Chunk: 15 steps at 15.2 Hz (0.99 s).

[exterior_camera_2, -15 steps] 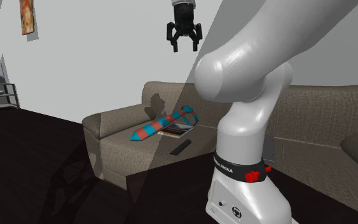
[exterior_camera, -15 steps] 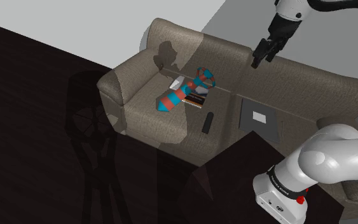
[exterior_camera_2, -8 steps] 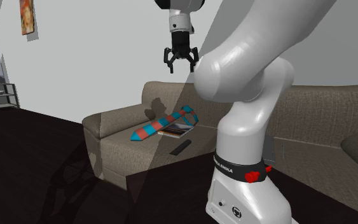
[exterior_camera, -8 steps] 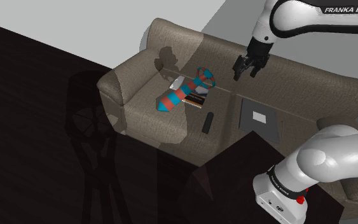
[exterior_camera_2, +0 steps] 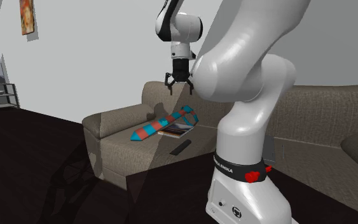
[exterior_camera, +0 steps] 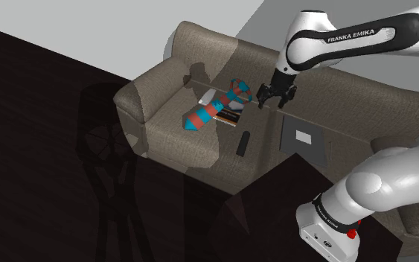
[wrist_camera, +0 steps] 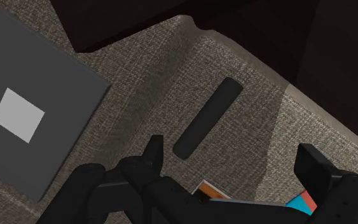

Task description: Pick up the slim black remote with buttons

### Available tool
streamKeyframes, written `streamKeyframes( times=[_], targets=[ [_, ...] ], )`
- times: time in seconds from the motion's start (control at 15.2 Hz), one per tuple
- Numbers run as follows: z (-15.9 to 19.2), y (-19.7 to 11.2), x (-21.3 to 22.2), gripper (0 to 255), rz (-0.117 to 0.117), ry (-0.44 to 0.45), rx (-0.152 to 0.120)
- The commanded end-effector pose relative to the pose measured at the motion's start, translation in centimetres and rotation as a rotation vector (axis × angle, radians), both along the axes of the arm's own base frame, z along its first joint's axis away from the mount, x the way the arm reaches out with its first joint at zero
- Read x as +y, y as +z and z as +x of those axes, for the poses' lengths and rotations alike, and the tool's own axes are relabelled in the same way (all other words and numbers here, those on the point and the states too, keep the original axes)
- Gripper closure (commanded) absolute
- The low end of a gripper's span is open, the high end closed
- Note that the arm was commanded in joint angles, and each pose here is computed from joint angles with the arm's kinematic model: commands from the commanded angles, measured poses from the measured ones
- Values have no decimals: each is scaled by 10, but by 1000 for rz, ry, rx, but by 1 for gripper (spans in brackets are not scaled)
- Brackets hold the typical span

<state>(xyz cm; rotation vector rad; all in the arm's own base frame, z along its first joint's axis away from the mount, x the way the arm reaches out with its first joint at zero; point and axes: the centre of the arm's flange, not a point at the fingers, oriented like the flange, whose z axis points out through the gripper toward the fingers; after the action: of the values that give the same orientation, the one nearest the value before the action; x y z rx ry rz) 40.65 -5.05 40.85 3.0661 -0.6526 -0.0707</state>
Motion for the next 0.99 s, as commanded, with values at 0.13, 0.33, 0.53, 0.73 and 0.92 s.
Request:
streamKeyframes(
  times=[0.13, 0.33, 0.53, 0.73, 0.92],
  targets=[
    [17, -51, -10, 0, 30, -117, 19],
    [28, -90, -19, 0, 52, -203, 34],
    [38, -128, -28, 0, 74, -288, 49],
    [46, -168, -36, 0, 96, -374, 64],
    [54, -207, -44, 0, 119, -459, 79]
  ],
)
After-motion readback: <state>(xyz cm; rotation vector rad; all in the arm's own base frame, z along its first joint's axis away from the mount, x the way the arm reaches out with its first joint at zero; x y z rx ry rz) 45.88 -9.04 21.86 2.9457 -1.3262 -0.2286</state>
